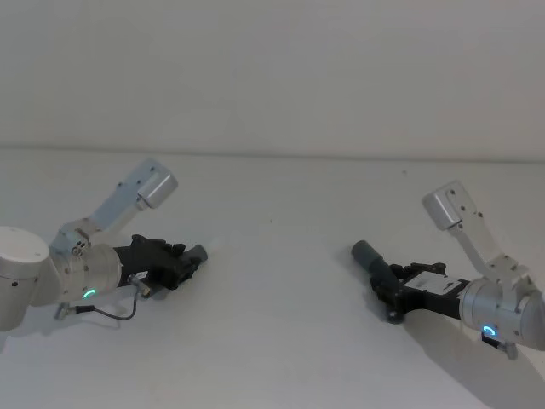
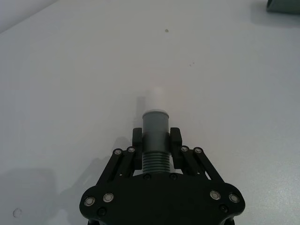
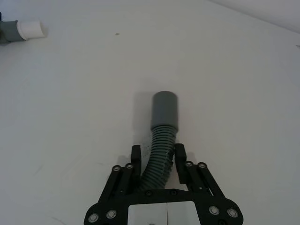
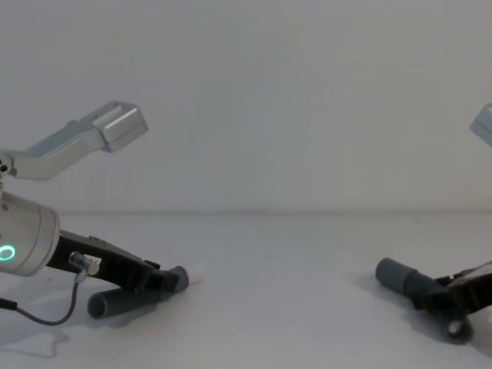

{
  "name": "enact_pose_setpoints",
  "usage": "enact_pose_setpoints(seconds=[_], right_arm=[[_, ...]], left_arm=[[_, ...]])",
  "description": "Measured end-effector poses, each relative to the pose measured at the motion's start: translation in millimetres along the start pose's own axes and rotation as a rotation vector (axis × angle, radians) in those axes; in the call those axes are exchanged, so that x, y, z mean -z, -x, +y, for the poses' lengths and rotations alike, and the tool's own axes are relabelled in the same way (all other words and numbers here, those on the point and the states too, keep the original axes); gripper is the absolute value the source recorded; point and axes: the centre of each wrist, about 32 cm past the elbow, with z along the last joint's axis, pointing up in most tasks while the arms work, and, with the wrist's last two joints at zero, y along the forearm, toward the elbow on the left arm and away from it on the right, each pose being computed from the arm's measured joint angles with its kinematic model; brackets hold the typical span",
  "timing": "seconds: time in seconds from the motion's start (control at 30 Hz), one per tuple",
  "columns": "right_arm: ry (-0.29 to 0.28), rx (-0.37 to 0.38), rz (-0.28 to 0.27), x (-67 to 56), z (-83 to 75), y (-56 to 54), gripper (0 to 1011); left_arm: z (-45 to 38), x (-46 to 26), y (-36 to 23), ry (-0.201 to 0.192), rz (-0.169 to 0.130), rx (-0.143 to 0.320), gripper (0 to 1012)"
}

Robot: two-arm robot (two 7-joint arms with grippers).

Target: Use both hands to pick up one end of the pipe from the table, align the ends, and insert them.

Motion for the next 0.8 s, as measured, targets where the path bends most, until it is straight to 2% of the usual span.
enact_pose_setpoints(seconds=[0.2, 0.8], right_arm=[[0.001, -0.001, -0.001, -0.1, 0.1, 0.1, 278], [-0.001, 0.001, 0.0, 0.7, -0.5, 0.8, 274]], left_arm=[[0.0, 0.0, 0.0, 0.0, 0.0, 0.0, 335], [0.0, -0.1, 0.4, 0.0, -0.006, -0.001, 335]])
